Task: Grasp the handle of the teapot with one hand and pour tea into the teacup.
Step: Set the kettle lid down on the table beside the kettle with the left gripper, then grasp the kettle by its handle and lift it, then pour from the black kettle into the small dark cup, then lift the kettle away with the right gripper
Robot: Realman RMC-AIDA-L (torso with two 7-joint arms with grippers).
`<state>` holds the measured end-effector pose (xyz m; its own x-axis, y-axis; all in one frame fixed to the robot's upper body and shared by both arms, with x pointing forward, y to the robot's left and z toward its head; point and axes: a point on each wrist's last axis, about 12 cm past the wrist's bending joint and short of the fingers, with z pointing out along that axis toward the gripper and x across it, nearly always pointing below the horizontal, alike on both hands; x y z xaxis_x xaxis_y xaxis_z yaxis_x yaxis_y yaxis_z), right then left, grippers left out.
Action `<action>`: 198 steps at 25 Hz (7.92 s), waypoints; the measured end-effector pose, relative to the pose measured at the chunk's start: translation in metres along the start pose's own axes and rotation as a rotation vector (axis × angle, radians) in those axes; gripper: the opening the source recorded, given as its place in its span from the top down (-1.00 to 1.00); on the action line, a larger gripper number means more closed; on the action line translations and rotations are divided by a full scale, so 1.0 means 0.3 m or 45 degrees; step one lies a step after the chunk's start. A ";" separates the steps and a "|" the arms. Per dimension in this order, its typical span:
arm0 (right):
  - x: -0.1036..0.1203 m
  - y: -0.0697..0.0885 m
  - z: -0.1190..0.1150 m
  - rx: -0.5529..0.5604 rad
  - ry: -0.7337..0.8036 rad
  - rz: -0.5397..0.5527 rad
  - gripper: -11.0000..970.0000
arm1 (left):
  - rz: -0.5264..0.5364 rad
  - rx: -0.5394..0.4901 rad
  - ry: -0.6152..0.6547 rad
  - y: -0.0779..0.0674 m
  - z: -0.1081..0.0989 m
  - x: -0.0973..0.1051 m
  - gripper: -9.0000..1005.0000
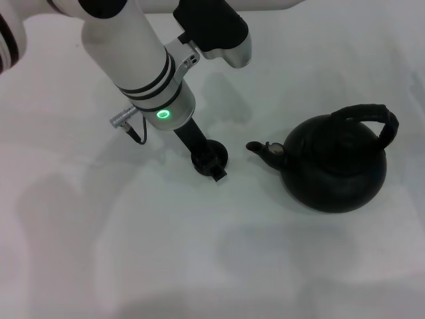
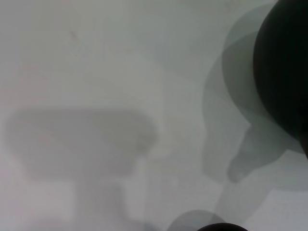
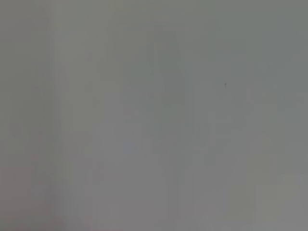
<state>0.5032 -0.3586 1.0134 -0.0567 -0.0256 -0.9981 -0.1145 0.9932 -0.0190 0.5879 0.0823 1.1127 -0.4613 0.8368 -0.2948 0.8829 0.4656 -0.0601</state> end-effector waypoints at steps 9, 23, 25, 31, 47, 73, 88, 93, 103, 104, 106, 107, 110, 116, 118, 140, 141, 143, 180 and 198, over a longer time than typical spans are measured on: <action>0.002 -0.002 -0.005 0.000 0.003 -0.015 -0.74 | 0.007 -0.004 0.003 0.000 -0.002 -0.003 -0.39; 0.005 -0.002 -0.007 0.002 0.008 -0.019 -0.74 | 0.004 -0.003 0.002 0.001 -0.001 0.000 -0.67; 0.006 -0.002 -0.008 0.003 0.009 -0.023 -0.74 | 0.015 -0.002 -0.018 -0.006 -0.008 -0.008 -0.69; 0.008 -0.006 -0.012 0.008 0.013 -0.026 -0.74 | 0.054 0.003 -0.106 -0.034 -0.047 -0.012 -0.72; -0.032 -0.012 -0.109 -0.283 -0.056 -0.190 -0.74 | -0.150 -0.066 -0.715 0.056 -0.210 0.357 -0.71; -0.251 0.122 -0.287 -0.765 0.418 -0.282 -0.73 | -0.431 -0.215 -1.428 0.038 -0.042 0.919 -0.70; -0.236 0.131 -0.168 -0.746 0.406 -0.340 -0.17 | -0.441 -0.254 -1.482 0.041 -0.064 0.940 -0.69; -0.231 0.120 -0.165 -0.714 0.412 -0.360 -0.02 | -0.431 -0.259 -1.483 0.050 -0.067 0.932 -0.70; -0.225 0.110 -0.169 -0.698 0.423 -0.358 0.08 | -0.417 -0.268 -1.484 0.059 -0.072 0.922 -0.70; -0.224 0.110 -0.167 -0.699 0.424 -0.357 0.09 | -0.414 -0.268 -1.484 0.060 -0.072 0.920 -0.70; -0.219 0.111 -0.161 -0.696 0.428 -0.354 0.09 | -0.406 -0.274 -1.484 0.060 -0.070 0.919 -0.70; -0.218 0.111 -0.158 -0.690 0.429 -0.352 0.09 | -0.404 -0.278 -1.484 0.060 -0.070 0.919 -0.70; -0.217 0.109 -0.156 -0.674 0.432 -0.350 0.10 | -0.405 -0.287 -1.486 0.060 -0.070 0.923 -0.70; -0.224 0.107 -0.150 -0.670 0.423 -0.359 0.38 | -0.417 -0.290 -1.486 0.056 -0.068 0.930 -0.70; -0.224 0.111 -0.145 -0.677 0.421 -0.362 0.57 | -0.417 -0.285 -1.488 0.057 -0.066 0.926 -0.70; -0.337 0.357 0.059 -0.638 0.200 -0.581 0.73 | -0.568 -0.395 -1.505 0.020 0.002 1.010 -0.69; -0.346 0.372 0.069 -0.646 0.184 -0.584 0.73 | -0.574 -0.394 -1.503 0.016 0.004 1.014 -0.69; -0.363 0.402 0.084 -0.657 0.157 -0.594 0.73 | -0.583 -0.391 -1.501 0.012 0.008 1.017 -0.69; -0.349 0.592 0.091 -0.593 0.039 -1.032 0.75 | -0.614 -0.392 -1.480 0.001 0.033 1.023 -0.69; -0.342 0.610 0.086 -0.569 0.024 -1.135 0.76 | -0.615 -0.399 -1.471 0.009 0.034 1.018 -0.69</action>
<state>0.5138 -0.1712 1.1108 0.2168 -0.7469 -0.6286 -0.4855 0.4762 -0.7332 0.4503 0.3363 1.0128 -0.2451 -0.0942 -0.9649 0.5184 0.8283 -0.2126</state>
